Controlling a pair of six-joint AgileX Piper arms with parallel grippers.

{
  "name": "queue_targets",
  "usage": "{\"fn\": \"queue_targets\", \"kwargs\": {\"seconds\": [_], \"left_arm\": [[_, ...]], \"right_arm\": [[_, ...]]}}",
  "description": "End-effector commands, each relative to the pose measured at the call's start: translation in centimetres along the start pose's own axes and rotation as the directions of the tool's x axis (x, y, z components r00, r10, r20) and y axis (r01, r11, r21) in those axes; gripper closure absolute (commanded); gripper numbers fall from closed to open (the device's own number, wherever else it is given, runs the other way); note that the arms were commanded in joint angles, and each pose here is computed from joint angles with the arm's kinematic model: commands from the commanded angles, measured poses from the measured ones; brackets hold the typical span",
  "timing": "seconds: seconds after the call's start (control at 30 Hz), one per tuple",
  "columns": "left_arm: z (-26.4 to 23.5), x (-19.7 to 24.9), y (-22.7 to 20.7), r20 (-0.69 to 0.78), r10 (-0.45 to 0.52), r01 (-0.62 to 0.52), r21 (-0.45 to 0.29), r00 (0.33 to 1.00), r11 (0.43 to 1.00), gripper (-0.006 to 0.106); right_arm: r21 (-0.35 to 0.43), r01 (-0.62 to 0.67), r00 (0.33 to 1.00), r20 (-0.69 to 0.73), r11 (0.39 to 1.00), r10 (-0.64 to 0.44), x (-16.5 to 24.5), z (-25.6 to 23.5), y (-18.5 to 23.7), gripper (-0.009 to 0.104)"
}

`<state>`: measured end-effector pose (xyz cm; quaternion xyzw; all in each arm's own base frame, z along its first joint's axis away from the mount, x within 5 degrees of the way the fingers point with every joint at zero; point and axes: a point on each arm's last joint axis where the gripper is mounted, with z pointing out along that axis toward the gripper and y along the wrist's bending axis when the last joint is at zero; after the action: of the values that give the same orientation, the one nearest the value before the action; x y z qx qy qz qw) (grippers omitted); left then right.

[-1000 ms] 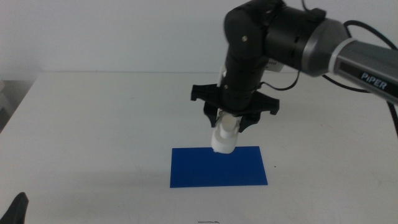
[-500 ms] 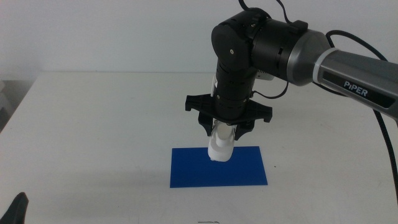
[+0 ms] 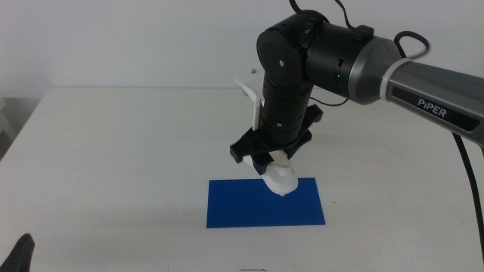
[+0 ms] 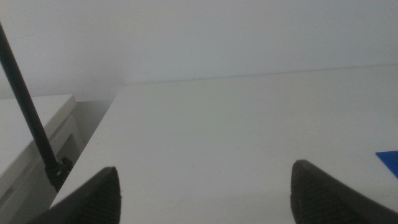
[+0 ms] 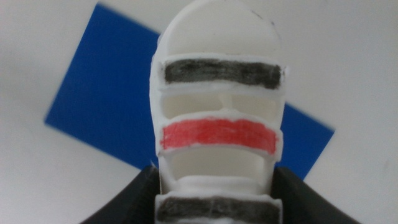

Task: Use one arm to grab the shoe from the table and place it on the mat.

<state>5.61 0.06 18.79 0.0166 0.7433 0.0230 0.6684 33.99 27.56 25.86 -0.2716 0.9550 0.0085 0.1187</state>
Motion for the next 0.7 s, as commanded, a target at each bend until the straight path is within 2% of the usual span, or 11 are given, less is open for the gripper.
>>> {"fn": "queue_targets", "kwargs": {"seconds": [0.0, 0.17, 0.33, 0.4, 0.47, 0.57, 0.6, 0.67], "left_arm": [[-0.21, -0.96, 0.03, 0.105, -0.023, 0.023, 0.001, 0.994, 1.000, 0.007], [-0.21, -0.96, 0.03, 0.105, -0.023, 0.023, 0.001, 0.994, 1.000, 0.007], [-0.21, -0.96, 0.03, 0.105, -0.023, 0.023, 0.001, 0.994, 1.000, 0.007], [-0.21, -0.96, 0.03, 0.105, -0.023, 0.023, 0.001, 0.994, 1.000, 0.007], [-0.21, -0.96, 0.03, 0.105, -0.023, 0.023, 0.001, 0.994, 1.000, 0.007], [-0.21, -0.96, 0.03, 0.105, -0.023, 0.023, 0.001, 0.994, 1.000, 0.007], [-0.21, -0.96, 0.03, 0.105, -0.023, 0.023, 0.001, 0.994, 1.000, 0.007], [-0.21, -0.96, 0.03, 0.105, -0.023, 0.023, 0.001, 0.994, 1.000, 0.007]], "right_arm": [[0.022, 0.148, 0.989, 0.019, 0.989, -0.149, 0.55, -3.51, -0.61, 0.096], [0.062, 0.399, 0.916, 0.008, 0.915, -0.400, 0.45, -3.52, -0.92, 0.096], [0.051, 0.497, 0.867, 0.000, 0.866, -0.498, 0.52, -3.52, -0.84, 0.096], [0.050, 0.596, 0.803, -0.001, 0.801, -0.597, 0.48, -3.52, -0.80, 0.096], [0.049, 0.726, 0.687, -0.009, 0.686, -0.727, 0.48, -3.52, -0.80, 0.096], [0.045, 0.847, 0.531, -0.020, 0.530, -0.847, 0.50, -3.52, -0.81, 0.096], [0.043, 0.868, 0.495, -0.022, 0.494, -0.868, 0.51, -3.52, -0.80, 0.096], [0.035, 0.881, 0.472, -0.012, 0.471, -0.882, 0.52, -3.50, -0.68, 0.096]]}}
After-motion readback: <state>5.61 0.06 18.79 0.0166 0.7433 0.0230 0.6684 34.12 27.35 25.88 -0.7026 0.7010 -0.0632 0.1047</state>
